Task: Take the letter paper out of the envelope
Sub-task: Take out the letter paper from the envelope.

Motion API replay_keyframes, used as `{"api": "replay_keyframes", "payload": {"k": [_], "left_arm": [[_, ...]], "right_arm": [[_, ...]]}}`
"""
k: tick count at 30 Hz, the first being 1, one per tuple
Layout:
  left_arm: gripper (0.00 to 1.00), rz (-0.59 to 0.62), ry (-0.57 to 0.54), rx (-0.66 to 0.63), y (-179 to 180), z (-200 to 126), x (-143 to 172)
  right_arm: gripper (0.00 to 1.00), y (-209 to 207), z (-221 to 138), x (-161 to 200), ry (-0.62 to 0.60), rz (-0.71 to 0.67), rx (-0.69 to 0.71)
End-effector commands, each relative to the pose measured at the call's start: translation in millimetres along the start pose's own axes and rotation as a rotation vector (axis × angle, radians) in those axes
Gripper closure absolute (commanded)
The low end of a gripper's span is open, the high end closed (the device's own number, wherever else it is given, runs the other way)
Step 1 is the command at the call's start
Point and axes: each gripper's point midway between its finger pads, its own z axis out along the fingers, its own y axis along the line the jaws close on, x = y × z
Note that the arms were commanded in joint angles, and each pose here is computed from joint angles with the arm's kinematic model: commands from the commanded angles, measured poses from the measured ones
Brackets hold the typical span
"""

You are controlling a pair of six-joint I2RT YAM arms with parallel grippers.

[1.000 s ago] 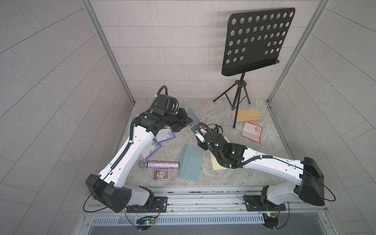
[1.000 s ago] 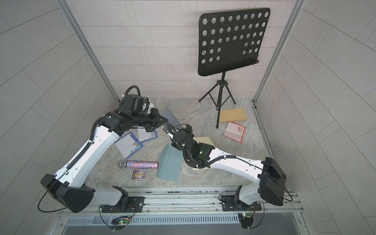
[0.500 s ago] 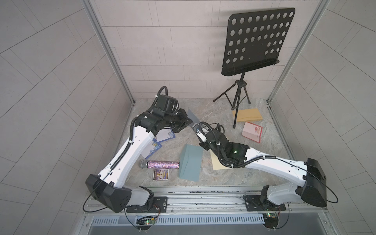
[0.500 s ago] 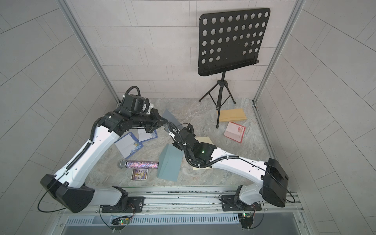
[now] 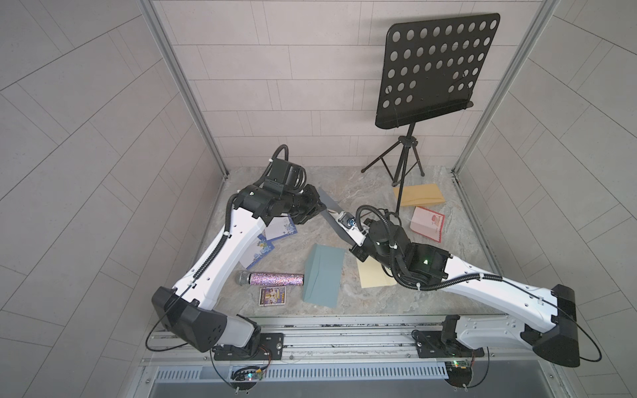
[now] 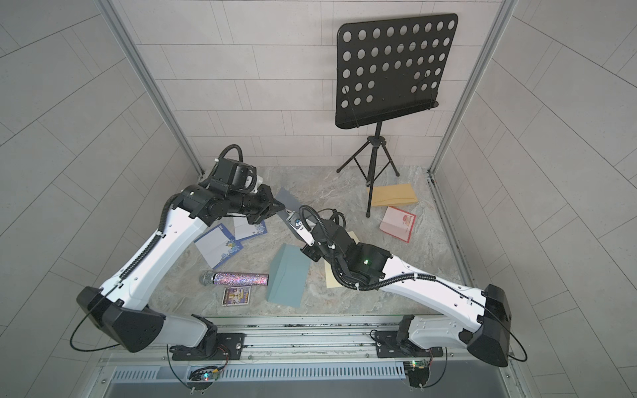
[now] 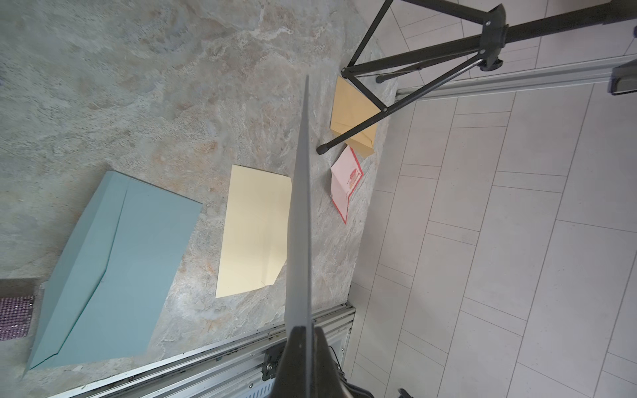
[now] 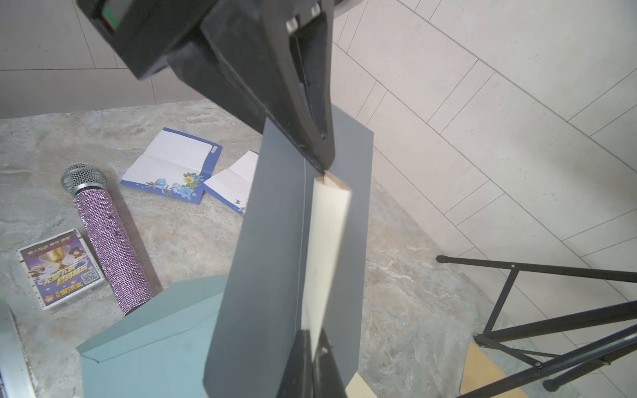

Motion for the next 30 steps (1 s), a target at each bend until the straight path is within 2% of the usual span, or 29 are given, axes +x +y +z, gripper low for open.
{"api": "replay_keyframes", "payload": {"k": [1,10,15,18,23,26,30], "left_arm": [[1.00,0.022,-0.019,-0.027,2,-2,-4],[1.00,0.043,-0.024,-0.043,2,2,-9],[1.00,0.057,-0.035,-0.051,2,5,-13],[1.00,0.063,-0.056,-0.037,0,8,-19],[1.00,0.044,-0.106,-0.015,1,26,-35],[1.00,-0.015,-0.145,-0.028,13,41,-53],[1.00,-0.113,-0.245,0.022,24,55,-90]], "right_arm": [[1.00,8,-11,-8,-0.022,0.029,-0.065],[1.00,0,-31,-17,-0.047,0.067,-0.068],[1.00,-18,-45,-22,-0.066,0.131,-0.005],[1.00,-36,-54,-25,-0.084,0.215,0.022],[1.00,-73,-69,-20,-0.105,0.436,0.058],[1.00,-94,-77,-13,-0.123,0.566,0.080],[1.00,-112,-82,-3,-0.137,0.682,0.111]]}}
